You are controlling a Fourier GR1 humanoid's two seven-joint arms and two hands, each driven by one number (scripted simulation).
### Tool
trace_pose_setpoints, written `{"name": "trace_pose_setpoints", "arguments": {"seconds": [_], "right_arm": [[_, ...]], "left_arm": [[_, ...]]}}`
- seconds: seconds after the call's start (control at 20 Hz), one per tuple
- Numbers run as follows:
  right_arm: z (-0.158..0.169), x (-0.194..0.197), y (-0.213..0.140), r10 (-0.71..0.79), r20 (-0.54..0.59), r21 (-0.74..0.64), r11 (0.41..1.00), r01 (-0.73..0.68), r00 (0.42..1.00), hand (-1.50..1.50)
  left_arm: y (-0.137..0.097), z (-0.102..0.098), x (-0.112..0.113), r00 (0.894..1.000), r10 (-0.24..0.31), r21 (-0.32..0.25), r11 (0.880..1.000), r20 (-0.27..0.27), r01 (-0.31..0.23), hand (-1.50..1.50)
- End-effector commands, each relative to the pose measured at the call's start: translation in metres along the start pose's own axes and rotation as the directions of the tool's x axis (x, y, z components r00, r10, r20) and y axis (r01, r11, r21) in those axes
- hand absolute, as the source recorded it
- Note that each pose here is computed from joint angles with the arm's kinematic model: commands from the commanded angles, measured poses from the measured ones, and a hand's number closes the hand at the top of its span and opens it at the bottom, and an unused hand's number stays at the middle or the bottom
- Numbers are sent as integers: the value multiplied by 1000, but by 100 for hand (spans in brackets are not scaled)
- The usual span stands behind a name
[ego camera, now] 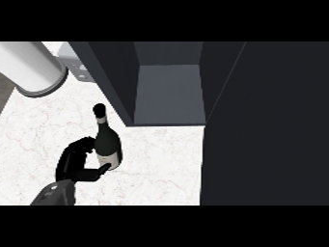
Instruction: Pick up the wine, place it into the cabinet and close the cabinet
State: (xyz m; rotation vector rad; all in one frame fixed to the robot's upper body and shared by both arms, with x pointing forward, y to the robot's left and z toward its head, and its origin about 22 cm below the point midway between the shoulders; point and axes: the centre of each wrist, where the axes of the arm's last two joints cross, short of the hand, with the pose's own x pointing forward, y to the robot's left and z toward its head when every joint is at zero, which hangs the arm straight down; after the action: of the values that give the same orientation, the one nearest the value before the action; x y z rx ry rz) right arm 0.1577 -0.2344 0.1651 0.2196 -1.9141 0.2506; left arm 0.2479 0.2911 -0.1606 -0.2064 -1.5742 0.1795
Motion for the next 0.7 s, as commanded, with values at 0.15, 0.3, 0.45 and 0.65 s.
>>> {"name": "trace_pose_setpoints", "arguments": {"seconds": [0.15, 0.3, 0.45, 0.65], "right_arm": [[4, 11, 1, -4, -20, -41, 999, 4, 1000, -150], [5, -4, -11, 11, -23, -24, 1000, -11, 1000, -150], [8, 0, -7, 11, -14, -42, 999, -11, 1000, -150], [6, -5, -14, 15, -15, -32, 999, -15, 1000, -150]], "left_arm": [[13, 80, -30, 999, 48, 5, 999, 12, -48, 150], [19, 96, -31, 999, 49, 26, 998, 10, -49, 150], [0, 110, -39, 997, 57, 42, 997, 60, -59, 150], [2, 112, -33, 988, 99, 31, 994, 116, -103, 150]]}}
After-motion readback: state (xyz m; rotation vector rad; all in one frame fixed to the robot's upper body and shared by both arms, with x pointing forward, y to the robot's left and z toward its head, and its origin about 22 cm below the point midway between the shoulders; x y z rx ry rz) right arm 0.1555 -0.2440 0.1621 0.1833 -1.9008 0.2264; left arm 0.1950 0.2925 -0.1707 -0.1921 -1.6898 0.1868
